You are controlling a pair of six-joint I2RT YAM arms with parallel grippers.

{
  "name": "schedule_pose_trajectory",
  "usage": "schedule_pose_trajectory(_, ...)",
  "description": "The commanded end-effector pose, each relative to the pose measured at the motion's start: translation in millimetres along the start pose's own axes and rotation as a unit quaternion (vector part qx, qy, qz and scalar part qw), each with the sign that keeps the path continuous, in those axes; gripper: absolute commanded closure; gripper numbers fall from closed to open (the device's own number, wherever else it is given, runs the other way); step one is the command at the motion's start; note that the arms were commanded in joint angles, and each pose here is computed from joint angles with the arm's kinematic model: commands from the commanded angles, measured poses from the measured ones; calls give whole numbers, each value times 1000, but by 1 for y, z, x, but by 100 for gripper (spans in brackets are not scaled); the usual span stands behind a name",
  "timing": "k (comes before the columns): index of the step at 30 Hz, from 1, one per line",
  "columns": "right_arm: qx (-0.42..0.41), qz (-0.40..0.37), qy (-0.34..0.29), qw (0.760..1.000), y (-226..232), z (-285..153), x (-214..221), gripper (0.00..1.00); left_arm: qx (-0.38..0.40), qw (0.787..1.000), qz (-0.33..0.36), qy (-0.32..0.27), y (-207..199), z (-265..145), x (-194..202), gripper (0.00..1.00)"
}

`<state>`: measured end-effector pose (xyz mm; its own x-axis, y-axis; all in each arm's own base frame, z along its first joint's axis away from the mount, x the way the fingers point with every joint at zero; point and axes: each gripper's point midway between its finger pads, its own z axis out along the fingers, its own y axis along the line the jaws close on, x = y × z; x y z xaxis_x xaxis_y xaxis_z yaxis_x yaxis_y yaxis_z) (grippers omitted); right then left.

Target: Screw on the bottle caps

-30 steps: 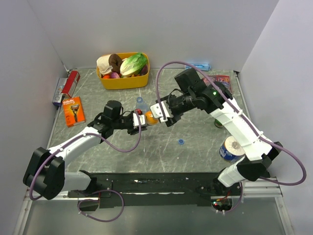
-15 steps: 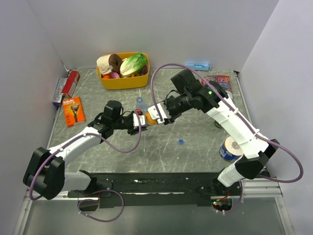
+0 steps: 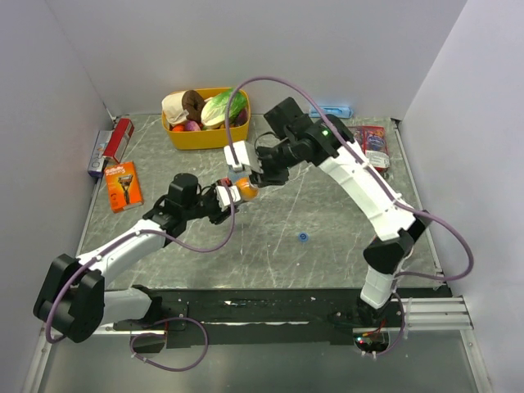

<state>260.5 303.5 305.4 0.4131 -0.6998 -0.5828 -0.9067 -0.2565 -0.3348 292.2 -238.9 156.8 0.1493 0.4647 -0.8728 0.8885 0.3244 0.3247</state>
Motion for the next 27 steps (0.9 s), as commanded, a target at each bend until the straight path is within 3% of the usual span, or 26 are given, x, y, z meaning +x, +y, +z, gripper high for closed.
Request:
schedule_pose_trajectory(1,-19,155,27,987,1,22,14,80,-97,985,19,-144,41,-20,-90,99)
schedule_pose_trajectory(4,-20,209,17,978,-3,27,13,81,-131,979,6,-153,46,-24,-98,99)
schedule_pose_trajectory(10,-27,275,-8,961,-18,29,4,81,-211,971,8,-113,68,-20,-98,99)
schedule_pose_trajectory(17,-30,274,-4,961,-16,30,5,82,-255,961,52,-92,79,-26,-98,99)
schedule_pose_trajectory(27,-51,342,25,938,-5,35,15,82,-314,934,150,-86,83,-40,-98,99)
